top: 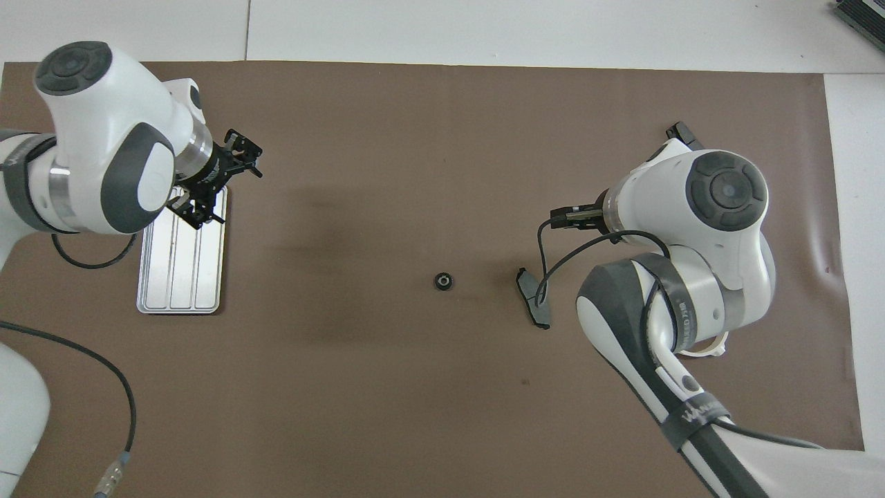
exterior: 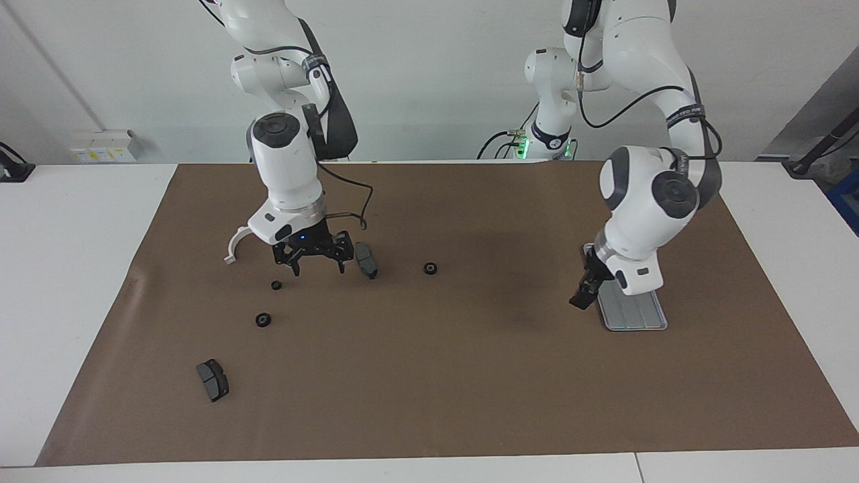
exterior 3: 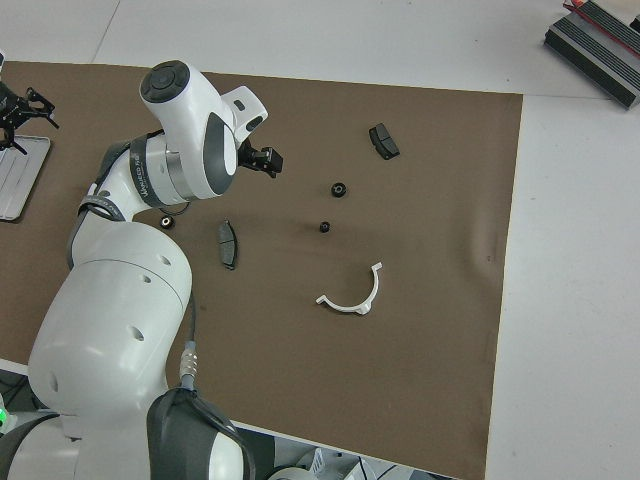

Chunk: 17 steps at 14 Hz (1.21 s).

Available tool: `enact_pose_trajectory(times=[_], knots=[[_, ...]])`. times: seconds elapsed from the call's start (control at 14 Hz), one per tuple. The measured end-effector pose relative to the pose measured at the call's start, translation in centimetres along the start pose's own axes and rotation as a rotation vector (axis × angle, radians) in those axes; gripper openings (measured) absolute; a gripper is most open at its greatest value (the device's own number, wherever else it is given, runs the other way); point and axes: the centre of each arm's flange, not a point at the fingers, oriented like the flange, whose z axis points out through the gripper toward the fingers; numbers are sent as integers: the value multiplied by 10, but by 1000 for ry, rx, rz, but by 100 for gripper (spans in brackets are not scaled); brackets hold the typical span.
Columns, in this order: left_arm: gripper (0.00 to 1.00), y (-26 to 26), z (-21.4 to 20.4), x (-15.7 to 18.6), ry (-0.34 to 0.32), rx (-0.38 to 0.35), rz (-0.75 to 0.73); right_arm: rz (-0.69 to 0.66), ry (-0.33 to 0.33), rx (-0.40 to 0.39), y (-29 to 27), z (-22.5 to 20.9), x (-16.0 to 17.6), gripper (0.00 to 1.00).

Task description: Place bearing gear from tray to pile

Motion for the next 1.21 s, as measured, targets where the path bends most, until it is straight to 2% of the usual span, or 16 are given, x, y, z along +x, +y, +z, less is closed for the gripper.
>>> enact_pose_trajectory(times=[0.21, 0.5, 0.93, 1.21], knots=[[100, -41, -44, 31, 1, -12, 159, 33, -6, 10, -47, 4, -10, 100], [100, -80, -101, 35, 16, -29, 356, 67, 0, 32, -121, 22, -26, 100], [100, -137, -138, 77, 70, -54, 711, 51, 15, 63, -190, 75, -53, 100], [100, -155, -184, 50, 97, -64, 764, 20, -2, 58, -216, 114, -72, 100]])
